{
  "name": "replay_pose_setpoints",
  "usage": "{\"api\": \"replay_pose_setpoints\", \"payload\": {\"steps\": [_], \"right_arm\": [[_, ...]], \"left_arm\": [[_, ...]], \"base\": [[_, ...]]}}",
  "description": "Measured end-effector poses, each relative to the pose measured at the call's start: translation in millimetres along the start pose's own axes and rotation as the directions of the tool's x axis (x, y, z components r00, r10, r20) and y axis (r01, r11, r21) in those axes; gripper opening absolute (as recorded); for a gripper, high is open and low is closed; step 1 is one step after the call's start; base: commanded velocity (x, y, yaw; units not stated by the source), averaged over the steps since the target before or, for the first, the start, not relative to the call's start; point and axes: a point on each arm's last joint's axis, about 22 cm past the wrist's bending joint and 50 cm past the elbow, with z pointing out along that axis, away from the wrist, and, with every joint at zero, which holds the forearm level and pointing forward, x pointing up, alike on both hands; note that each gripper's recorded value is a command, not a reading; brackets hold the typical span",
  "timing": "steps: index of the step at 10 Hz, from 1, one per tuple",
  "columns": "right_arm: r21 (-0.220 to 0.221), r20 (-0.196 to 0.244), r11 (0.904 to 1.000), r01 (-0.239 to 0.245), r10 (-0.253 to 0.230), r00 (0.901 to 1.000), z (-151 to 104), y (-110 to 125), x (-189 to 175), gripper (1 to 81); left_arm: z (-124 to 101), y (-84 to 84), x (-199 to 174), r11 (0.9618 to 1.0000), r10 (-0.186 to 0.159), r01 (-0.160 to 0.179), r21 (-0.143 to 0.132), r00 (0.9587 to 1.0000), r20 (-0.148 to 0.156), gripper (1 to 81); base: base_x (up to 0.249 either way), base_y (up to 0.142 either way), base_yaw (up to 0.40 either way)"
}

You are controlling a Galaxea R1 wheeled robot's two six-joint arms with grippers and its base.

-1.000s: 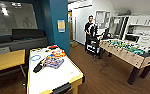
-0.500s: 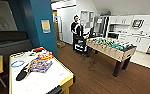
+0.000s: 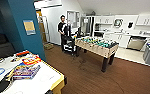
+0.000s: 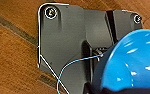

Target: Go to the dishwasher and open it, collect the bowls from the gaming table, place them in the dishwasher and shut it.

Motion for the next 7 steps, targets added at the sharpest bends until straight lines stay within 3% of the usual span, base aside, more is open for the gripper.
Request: {"api": "replay_pose_setpoints", "payload": {"steps": [7], "right_arm": [[0.028,0.007,0.9996,0.0,0.0,1.0,12,-21,-8,1.0]], "left_arm": [[3,7.4,0,1.0,0.0,0.0,-0.009,1.0,0.001,1.0]], "base": [[0.0,0.0,-0.384]]}}
